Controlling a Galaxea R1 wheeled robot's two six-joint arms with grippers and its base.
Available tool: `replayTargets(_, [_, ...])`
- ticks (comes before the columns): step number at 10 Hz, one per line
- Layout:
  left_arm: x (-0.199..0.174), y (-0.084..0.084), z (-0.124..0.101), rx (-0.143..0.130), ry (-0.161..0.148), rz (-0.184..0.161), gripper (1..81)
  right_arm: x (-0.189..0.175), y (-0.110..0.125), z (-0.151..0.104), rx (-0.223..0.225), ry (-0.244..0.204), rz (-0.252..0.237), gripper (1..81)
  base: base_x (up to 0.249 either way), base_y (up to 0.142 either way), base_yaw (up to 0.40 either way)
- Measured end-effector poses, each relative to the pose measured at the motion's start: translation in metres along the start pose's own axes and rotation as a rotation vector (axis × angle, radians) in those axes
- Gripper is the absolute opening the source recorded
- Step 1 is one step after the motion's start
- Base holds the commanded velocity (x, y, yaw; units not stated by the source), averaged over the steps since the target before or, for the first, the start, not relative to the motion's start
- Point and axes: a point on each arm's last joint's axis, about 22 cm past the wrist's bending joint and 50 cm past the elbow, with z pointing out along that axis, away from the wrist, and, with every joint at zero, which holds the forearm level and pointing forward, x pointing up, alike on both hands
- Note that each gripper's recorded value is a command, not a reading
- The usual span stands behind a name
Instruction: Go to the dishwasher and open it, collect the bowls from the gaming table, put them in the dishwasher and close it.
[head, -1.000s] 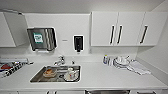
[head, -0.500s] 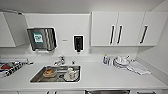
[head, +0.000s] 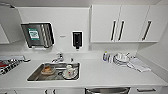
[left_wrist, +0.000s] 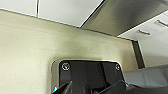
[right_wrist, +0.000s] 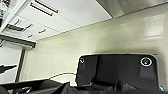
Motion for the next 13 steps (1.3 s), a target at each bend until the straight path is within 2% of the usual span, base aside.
replayTargets(2, [0.024,0.008,-0.009,-0.014,-0.013,-0.048,81.1,0.02,-0.01,0.002,0.024,-0.004,0.012,81.1,0.0,0.0,0.0])
replayTargets(3, [0.039,0.011,-0.008,-0.022,-0.006,-0.075,81.1,0.027,-0.01,0.004,0.028,-0.006,0.015,81.1,0.0,0.0,0.0])
replayTargets(5, [0.08,0.017,-0.01,-0.038,0.043,-0.079,81.1,0.038,-0.005,0.009,0.024,0.003,0.023,81.1,0.0,0.0,0.0])
replayTargets(6, [0.095,0.018,-0.012,-0.042,0.055,-0.068,81.1,0.046,0.0,0.011,0.016,0.015,0.014,81.1,0.0,0.0,0.0])
replayTargets(7, [0.121,0.02,-0.016,-0.046,0.083,-0.053,81.1,0.054,0.002,0.015,0.017,0.026,0.004,81.1,0.0,0.0,0.0])
replayTargets(9, [0.179,0.022,-0.034,-0.043,0.154,0.003,81.1,0.07,0.004,0.024,0.024,0.05,-0.018,81.1,0.0,0.0,0.0])
replayTargets(10, [0.192,0.037,-0.035,-0.069,0.156,0.02,81.1,0.079,0.007,0.026,0.022,0.061,-0.019,81.1,0.0,0.0,0.0])
replayTargets(11, [0.207,0.059,-0.032,-0.11,0.162,0.043,81.1,0.089,0.008,0.028,0.023,0.075,-0.022,81.1,0.0,0.0,0.0])
replayTargets(12, [0.22,0.072,-0.029,-0.132,0.158,0.071,81.1,0.099,0.009,0.03,0.025,0.091,-0.034,81.1,0.0,0.0,0.0])
replayTargets(13, [0.228,0.072,-0.027,-0.126,0.136,0.098,81.1,0.105,0.01,0.033,0.026,0.1,-0.043,81.1,0.0,0.0,0.0])
